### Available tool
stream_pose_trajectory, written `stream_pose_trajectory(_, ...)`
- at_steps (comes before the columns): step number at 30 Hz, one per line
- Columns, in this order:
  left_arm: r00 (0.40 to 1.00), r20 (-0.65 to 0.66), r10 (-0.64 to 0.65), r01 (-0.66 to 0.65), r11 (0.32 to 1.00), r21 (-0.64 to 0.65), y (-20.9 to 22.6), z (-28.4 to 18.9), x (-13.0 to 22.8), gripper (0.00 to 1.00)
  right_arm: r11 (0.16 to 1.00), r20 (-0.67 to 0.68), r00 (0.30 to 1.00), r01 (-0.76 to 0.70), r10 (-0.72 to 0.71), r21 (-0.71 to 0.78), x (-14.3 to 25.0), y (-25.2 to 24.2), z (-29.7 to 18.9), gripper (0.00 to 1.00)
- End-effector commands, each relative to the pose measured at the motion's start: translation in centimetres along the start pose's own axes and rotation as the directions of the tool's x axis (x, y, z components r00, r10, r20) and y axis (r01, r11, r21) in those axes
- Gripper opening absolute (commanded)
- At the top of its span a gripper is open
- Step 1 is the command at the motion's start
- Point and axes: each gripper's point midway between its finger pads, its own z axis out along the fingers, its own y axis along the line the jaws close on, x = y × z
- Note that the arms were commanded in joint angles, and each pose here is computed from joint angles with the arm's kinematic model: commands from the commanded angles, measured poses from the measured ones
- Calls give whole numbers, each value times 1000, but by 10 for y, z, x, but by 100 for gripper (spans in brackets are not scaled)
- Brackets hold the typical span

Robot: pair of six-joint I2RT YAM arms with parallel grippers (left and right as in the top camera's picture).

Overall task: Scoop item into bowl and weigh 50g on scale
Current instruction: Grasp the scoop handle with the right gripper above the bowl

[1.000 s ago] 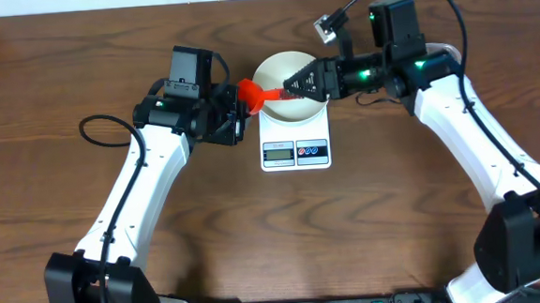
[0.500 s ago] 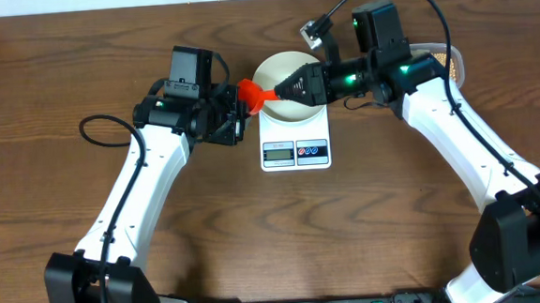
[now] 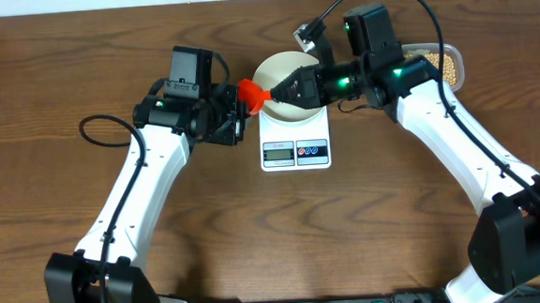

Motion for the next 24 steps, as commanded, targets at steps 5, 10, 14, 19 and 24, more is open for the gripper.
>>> stream_pose_trajectory(5,1000,12,-8,8,1000,12,-2,-5,0,7,1000,9,1000,-2,2,3,-5,4,0,17)
stream_pose_trajectory(10,1000,12,-8,8,1000,12,-2,-5,0,7,1000,9,1000,-5,5,2,-5,4,0,1)
stream_pose_trajectory(14,1000,12,-9,9,1000,12,-2,-5,0,7,1000,7,1000,-7,7,2,-4,4,0,1)
stream_pose_trajectory(19,1000,12,-8,8,1000,12,-2,-5,0,7,1000,7,1000,-8,8,3,-4,3,0,1)
stream_pose_trajectory(24,1000,12,-9,9,1000,12,-2,-5,0,62,1000,21,1000,-15,15,12,-8,-2,-5,1)
